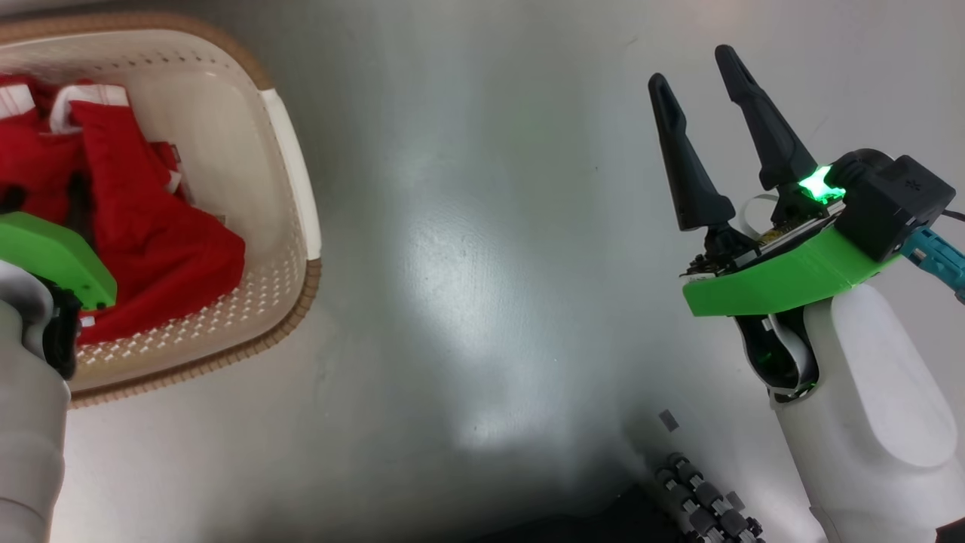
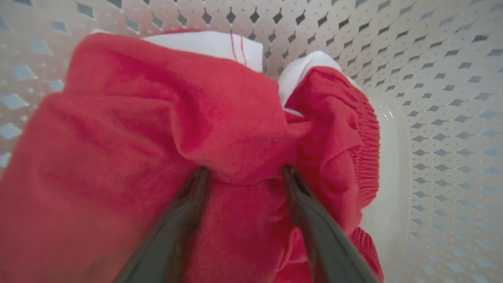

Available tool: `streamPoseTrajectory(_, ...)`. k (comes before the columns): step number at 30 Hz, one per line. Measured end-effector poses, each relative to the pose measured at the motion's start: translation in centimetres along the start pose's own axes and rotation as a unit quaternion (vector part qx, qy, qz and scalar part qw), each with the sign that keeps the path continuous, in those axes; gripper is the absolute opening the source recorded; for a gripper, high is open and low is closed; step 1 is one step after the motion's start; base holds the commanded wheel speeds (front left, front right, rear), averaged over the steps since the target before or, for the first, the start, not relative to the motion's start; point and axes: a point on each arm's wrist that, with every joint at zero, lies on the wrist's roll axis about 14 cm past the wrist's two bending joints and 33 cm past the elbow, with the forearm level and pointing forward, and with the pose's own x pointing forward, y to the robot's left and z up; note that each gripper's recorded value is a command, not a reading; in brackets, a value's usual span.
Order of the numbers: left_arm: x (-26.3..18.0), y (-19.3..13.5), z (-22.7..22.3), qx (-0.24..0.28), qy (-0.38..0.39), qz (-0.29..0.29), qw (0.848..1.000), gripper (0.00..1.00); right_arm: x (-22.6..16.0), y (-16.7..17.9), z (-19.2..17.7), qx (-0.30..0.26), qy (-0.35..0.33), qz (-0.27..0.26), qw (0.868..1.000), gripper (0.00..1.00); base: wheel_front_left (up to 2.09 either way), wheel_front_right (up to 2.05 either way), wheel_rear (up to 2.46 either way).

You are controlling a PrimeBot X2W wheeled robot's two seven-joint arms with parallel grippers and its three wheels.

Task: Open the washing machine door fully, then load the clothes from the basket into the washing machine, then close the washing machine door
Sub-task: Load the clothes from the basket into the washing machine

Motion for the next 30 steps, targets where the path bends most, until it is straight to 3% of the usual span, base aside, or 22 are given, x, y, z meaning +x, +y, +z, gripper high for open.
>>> streamPoseTrajectory(9,0.7,-0.8,-2.6,-0.007,0.059,-0.01,0.998,1.0,-0.2,-0.5,-0.8,-0.001,0.009,-0.007,1.0,1.0,0.0,0.0,0.0)
streamPoseTrajectory(10,0.7,-0.8,-2.6,-0.009,0.058,-0.011,0.998,0.86,-0.1,-0.5,-0.8,0.0,0.008,-0.007,1.0,1.0,0.0,0.0,0.0)
streamPoseTrajectory(11,0.7,-0.9,-2.6,-0.01,0.058,-0.012,0.998,0.47,-0.1,-0.4,-0.8,0.0,0.008,-0.007,1.0,1.0,0.0,0.0,0.0)
streamPoseTrajectory(12,0.7,-0.9,-2.5,-0.01,0.057,-0.012,0.998,0.17,-0.1,-0.4,-0.7,0.0,0.008,-0.007,1.0,1.0,0.0,0.0,0.0)
streamPoseTrajectory(13,0.7,-1.0,-2.5,-0.01,0.056,-0.013,0.998,0.0,-0.1,-0.4,-0.7,0.0,0.008,-0.007,1.0,1.0,0.0,0.0,0.0)
streamPoseTrajectory(30,-1.0,-1.5,0.0,0.005,0.003,-0.027,1.0,0.0,0.4,0.6,1.1,0.003,-0.014,0.006,1.0,1.0,0.0,0.0,0.0)
